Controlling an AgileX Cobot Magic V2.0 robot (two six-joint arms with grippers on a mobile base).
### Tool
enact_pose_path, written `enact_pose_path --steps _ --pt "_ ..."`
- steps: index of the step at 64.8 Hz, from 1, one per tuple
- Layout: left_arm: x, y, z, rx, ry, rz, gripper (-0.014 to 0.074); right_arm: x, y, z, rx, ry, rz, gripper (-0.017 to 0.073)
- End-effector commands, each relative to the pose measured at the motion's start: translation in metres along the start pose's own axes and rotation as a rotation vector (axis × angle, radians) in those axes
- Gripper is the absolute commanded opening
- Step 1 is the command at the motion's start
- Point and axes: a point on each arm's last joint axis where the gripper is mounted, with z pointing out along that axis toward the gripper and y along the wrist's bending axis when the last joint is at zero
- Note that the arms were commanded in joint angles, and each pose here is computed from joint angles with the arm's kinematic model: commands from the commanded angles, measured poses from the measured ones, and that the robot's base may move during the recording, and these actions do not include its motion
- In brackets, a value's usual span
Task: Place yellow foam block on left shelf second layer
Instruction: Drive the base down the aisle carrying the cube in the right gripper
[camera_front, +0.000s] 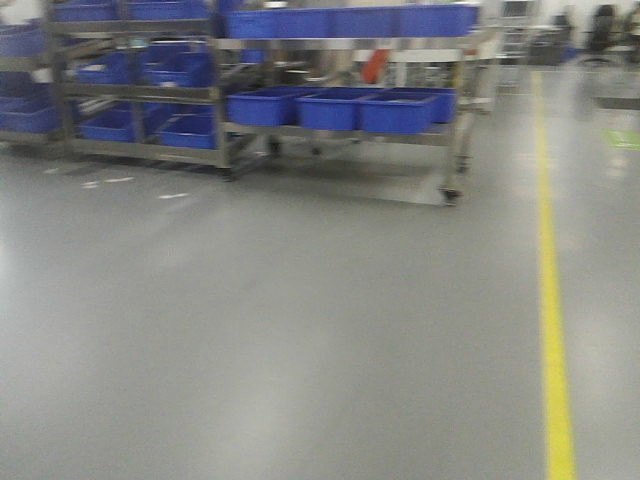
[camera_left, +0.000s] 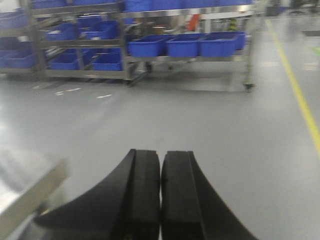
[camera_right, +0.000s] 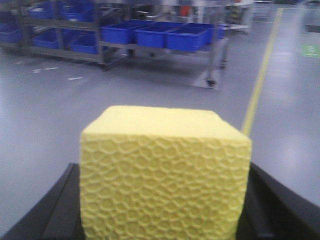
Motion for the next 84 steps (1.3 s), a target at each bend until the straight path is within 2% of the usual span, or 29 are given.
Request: enact_pose_path --steps 1,84 --pt "0.0001 -0.0019 0.0001 0.02 -0.074 -0.007 0.0136 -0.0149 0.0011 -0.0016 -0.004 -0.096 -0.024 0.0351" --pt "0.0001 -0.0019 0.0001 0.02 -0.074 -0.007 0.0136 -0.0146 0.001 -0.002 -0.003 -0.095 -0.023 0.0351"
